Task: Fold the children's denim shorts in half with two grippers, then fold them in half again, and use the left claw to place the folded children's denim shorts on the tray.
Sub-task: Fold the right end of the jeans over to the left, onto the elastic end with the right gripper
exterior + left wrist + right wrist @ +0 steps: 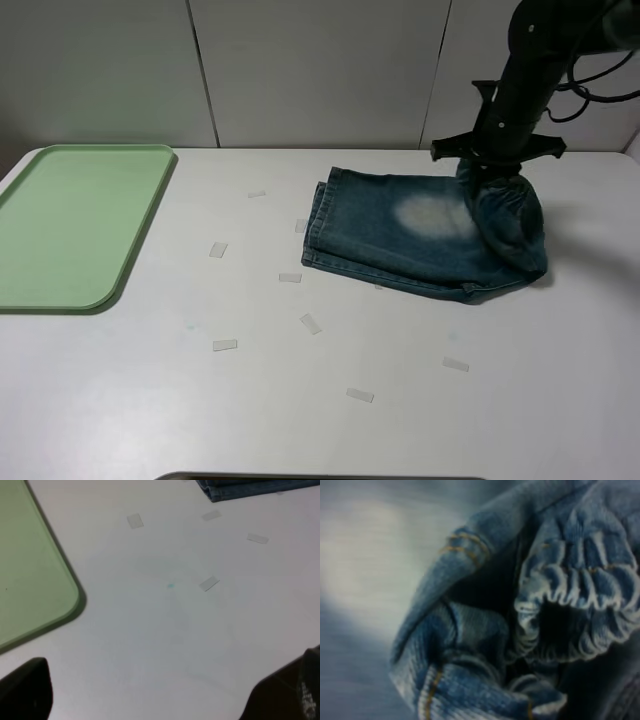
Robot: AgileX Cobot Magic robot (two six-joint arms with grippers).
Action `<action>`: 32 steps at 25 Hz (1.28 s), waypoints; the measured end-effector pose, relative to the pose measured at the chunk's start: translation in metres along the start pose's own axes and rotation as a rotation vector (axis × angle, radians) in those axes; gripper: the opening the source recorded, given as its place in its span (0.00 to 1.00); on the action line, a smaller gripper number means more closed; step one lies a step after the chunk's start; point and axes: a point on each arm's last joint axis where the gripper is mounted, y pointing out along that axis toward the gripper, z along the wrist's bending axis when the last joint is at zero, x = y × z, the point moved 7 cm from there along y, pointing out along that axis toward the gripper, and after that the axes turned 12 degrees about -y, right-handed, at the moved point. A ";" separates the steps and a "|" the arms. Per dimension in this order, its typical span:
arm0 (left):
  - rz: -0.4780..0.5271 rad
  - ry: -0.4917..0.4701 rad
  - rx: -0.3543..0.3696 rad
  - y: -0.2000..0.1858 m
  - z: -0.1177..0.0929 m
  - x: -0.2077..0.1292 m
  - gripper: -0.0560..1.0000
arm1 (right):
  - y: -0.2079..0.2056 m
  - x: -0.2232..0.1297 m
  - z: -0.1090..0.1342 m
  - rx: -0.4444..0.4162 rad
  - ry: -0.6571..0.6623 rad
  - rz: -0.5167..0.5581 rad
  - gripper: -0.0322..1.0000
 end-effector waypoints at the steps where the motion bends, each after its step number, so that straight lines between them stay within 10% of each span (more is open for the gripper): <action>1: 0.000 0.000 0.000 0.000 0.000 0.000 0.98 | 0.000 0.004 0.009 0.020 0.001 -0.023 0.10; 16: 0.000 0.000 0.000 0.000 0.000 0.000 0.98 | 0.006 0.033 0.077 0.180 0.001 -0.205 0.11; 32: 0.000 0.000 0.000 0.000 0.000 0.000 0.98 | -0.009 0.058 0.144 0.357 -0.028 -0.402 0.41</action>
